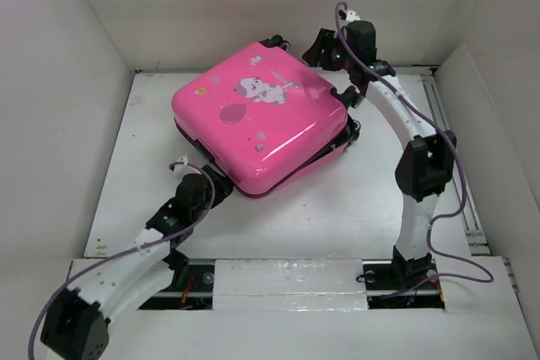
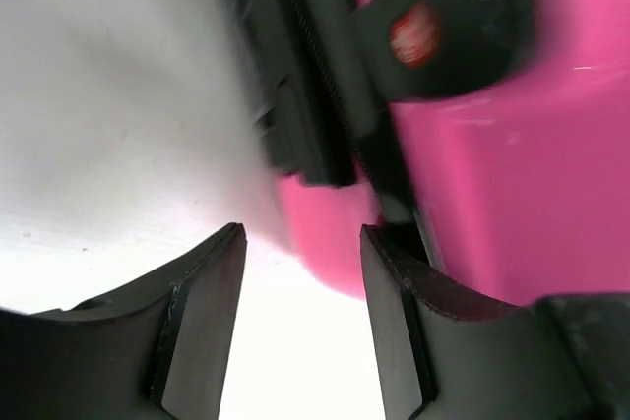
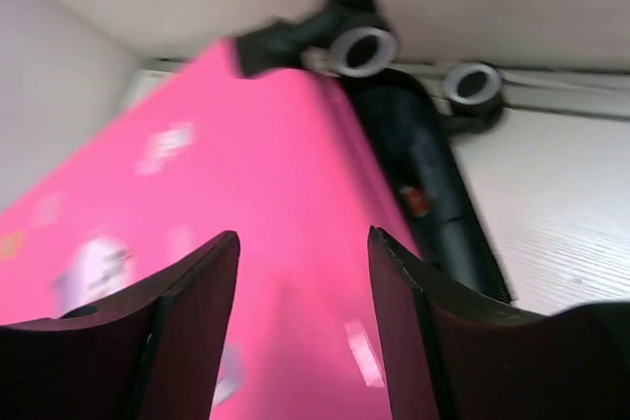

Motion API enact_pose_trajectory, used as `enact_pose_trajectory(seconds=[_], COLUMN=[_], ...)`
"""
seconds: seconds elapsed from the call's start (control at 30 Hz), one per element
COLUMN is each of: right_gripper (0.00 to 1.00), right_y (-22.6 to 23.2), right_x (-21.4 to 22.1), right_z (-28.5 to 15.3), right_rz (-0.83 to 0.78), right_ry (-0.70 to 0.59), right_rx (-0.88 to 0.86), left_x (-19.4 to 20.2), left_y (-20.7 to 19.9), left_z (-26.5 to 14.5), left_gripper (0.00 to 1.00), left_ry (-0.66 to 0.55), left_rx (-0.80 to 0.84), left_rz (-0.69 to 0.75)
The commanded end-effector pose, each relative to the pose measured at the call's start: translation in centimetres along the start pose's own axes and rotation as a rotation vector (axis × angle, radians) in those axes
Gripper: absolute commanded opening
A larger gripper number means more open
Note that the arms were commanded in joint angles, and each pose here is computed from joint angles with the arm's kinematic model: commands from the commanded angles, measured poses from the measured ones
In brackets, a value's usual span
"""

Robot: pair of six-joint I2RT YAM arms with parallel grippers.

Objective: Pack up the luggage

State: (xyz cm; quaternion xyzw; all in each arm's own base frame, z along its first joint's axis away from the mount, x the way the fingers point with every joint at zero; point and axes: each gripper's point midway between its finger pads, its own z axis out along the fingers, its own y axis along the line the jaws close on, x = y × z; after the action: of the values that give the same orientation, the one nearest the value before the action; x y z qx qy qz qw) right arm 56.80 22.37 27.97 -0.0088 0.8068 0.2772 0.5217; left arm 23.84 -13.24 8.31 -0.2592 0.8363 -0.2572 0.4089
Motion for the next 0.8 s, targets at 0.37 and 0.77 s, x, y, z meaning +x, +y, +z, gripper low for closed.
enact_pose_trajectory(seconds=[0.37, 0.77], right_gripper=[0.00, 0.00], right_y=[8.6, 1.1], right_x=[7.6, 17.6], right_z=[-19.8, -21.8], right_rz=[-0.028, 0.124], right_ry=[-0.118, -0.064], right_rx=[-0.327, -0.026], left_x=[-13.3, -31.9], left_y=[-9.9, -15.9], left_z=[-4.6, 0.1], left_gripper=[0.56, 0.66], left_ry=[-0.411, -0.560], left_rx=[0.212, 0.212], left_rz=[-0.115, -0.189])
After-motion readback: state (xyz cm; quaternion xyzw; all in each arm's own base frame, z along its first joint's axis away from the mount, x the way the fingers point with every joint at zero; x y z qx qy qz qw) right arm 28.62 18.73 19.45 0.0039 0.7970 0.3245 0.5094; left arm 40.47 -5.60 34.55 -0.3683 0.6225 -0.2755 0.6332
